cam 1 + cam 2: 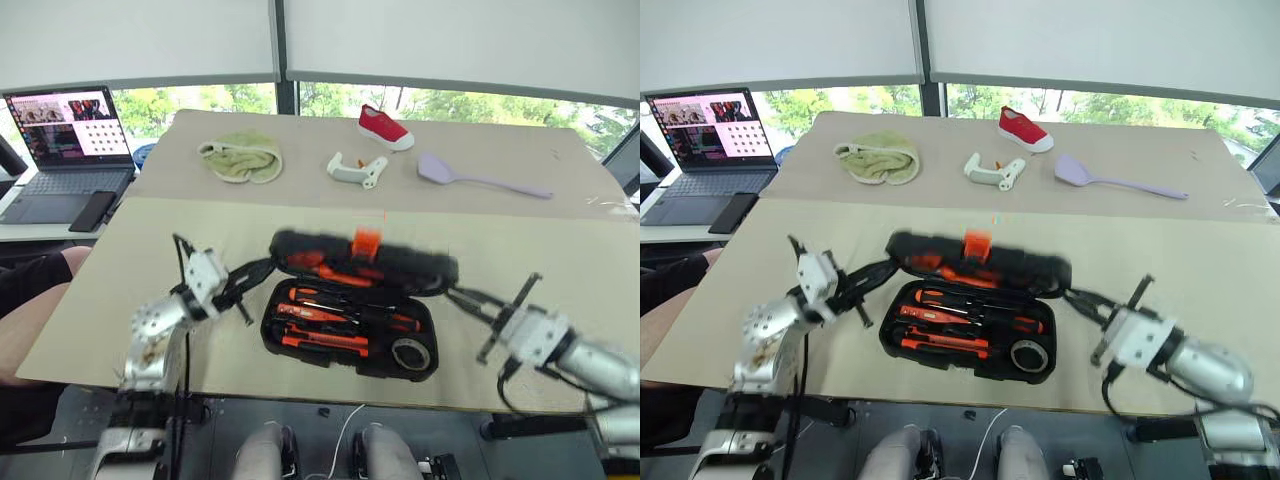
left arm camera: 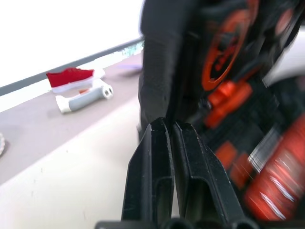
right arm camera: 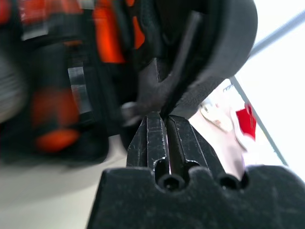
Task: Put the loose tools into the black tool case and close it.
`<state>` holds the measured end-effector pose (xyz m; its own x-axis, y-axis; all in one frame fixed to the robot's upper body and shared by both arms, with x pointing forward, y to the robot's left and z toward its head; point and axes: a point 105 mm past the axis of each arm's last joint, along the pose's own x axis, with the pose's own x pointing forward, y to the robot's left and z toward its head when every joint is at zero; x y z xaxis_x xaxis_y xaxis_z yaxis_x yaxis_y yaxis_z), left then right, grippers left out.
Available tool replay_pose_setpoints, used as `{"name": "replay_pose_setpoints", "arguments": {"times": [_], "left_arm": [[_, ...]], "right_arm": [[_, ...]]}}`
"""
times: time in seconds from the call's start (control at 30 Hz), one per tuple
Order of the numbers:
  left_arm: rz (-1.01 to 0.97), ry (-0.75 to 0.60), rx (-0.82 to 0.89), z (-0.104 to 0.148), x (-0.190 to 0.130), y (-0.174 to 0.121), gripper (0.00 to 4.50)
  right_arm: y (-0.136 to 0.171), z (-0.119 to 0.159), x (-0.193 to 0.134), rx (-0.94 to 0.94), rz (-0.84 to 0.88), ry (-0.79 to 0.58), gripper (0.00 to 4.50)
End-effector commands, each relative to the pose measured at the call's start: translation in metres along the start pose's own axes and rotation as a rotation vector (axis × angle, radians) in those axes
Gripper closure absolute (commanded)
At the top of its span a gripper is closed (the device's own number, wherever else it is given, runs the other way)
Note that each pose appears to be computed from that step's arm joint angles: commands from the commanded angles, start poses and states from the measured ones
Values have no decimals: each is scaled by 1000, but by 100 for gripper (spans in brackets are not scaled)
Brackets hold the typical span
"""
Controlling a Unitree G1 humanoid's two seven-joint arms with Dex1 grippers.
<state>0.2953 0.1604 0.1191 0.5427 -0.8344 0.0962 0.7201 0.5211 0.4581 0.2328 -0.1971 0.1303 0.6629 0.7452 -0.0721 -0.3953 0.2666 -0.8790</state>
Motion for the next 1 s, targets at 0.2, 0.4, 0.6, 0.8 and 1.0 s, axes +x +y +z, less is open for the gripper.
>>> {"name": "replay_pose_setpoints", "arguments": {"times": [0.2,0.4,0.6,0.8,1.0], "left_arm": [[44,183,-51,-27,-54,-5,183],[23,293,-83,-38,-61,26,182],[-82,215,-91,-22,4,44,301],[-221,267,-102,-29,41,29,447],[-243,336,-162,-44,52,24,447]], "right_arm": [[57,-19,-50,84,163,141,273],[45,-1,-67,281,162,157,216],[82,47,-42,645,394,77,438],[93,48,-10,676,466,100,450],[67,37,31,649,369,112,450]]}}
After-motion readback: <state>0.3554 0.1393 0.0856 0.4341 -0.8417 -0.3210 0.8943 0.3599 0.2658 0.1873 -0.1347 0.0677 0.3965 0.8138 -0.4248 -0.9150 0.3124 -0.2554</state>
